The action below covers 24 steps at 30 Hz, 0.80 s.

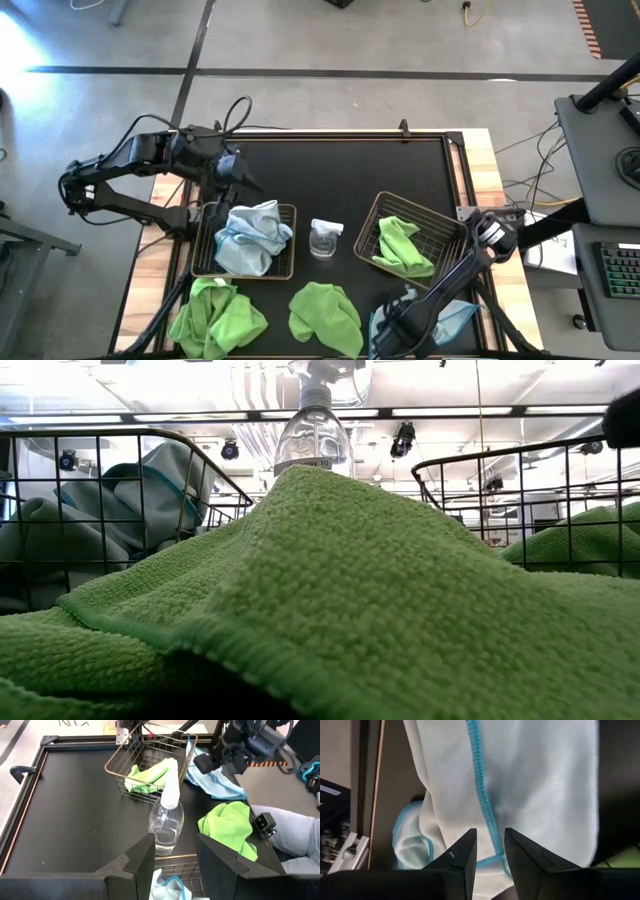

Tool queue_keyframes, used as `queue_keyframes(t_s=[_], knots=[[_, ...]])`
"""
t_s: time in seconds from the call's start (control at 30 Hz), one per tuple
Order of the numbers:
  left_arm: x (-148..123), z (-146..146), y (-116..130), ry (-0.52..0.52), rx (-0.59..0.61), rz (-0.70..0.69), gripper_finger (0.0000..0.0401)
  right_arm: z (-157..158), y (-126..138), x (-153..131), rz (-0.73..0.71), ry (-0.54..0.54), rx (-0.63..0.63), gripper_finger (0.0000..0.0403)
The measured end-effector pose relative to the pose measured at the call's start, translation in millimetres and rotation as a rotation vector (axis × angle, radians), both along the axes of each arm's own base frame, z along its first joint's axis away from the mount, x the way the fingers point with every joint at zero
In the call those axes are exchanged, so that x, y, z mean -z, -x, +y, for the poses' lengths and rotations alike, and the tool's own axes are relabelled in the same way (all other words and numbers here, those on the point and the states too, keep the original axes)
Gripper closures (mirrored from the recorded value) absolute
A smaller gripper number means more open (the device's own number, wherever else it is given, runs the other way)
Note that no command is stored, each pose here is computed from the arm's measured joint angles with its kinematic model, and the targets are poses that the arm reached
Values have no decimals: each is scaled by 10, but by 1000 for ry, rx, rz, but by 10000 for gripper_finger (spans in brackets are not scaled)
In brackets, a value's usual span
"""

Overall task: Sort microfiber towel by color & place in baskets
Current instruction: Put the blue microfiber towel into the left wire basket

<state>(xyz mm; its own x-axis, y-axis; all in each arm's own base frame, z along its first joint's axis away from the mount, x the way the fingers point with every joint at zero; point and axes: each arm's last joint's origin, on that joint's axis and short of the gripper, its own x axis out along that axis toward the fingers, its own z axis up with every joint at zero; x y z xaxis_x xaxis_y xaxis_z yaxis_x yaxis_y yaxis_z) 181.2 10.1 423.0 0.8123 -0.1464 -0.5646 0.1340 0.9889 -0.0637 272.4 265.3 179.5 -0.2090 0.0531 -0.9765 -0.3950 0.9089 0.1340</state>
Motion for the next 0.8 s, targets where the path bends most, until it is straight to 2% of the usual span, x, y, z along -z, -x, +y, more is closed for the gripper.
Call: queue_keyframes(t_s=[0.2, 0.53, 0.8], knots=[[-75, -3, 27, 8, -7, -21, 274, 58, -14, 119, 7, -3, -3, 310], [-384, -14, 153, -2, -9, -128, 274, 153, -101, 133, -86, -92, 6, 310], [-459, -17, 188, -5, -9, -155, 274, 213, -164, 128, -151, -155, 5, 310]])
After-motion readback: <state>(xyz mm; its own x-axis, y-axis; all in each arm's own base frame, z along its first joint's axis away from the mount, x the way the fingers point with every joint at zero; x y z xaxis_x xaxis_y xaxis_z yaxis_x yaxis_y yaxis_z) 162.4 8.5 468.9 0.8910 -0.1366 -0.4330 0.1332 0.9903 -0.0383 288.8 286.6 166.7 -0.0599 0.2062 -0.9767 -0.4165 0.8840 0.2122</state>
